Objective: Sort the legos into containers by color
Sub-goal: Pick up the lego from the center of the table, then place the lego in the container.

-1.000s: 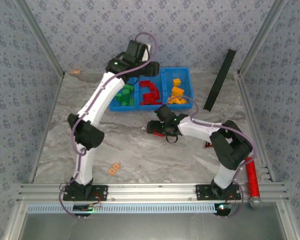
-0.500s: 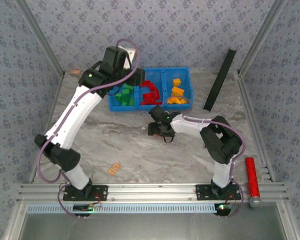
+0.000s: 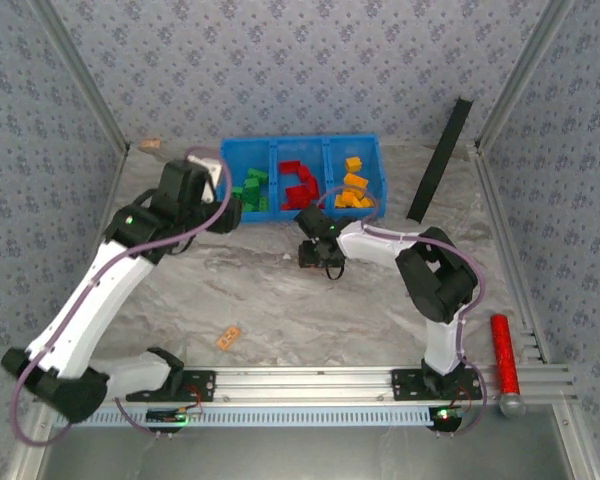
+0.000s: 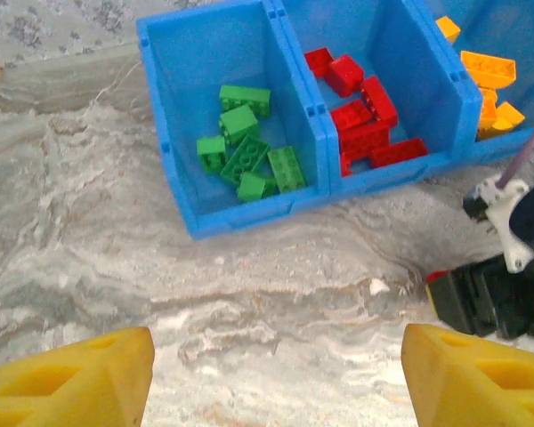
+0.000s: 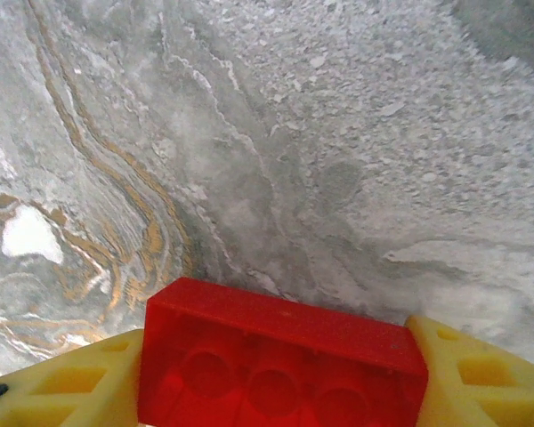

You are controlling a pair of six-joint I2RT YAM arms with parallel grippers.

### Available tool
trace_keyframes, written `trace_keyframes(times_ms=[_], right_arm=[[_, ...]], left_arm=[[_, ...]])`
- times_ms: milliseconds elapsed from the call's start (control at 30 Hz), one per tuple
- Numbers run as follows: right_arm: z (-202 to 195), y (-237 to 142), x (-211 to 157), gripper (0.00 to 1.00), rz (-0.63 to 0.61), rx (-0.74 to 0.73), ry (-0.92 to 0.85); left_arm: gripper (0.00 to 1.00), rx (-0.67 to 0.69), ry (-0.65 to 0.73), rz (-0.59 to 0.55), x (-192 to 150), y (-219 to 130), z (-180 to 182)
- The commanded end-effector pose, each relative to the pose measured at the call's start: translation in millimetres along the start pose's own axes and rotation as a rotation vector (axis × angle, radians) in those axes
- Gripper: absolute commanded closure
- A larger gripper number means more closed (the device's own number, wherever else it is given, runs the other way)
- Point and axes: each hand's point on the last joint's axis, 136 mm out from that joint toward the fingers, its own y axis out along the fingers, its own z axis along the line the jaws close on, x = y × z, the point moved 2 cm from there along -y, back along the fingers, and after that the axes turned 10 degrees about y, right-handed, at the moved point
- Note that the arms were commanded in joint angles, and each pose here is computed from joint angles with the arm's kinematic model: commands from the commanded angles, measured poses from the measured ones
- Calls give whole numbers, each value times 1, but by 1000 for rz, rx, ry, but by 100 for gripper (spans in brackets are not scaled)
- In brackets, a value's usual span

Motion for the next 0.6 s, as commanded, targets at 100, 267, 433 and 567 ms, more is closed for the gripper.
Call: trace_keyframes(times_ms=[100, 267, 433, 567], right_arm=[[27, -94, 74, 53, -204, 46, -250], [63, -118, 125, 50, -355, 79, -475], [79, -110, 171, 50, -428, 78, -536], [84, -87, 194, 50, -435, 50, -581]], left_arm=[[26, -25, -39, 128, -74, -18, 2], [22, -25, -32, 100, -88, -29, 5], [22, 3, -14, 82, -81, -38, 11], [22, 6, -4, 75, -80, -48, 14]])
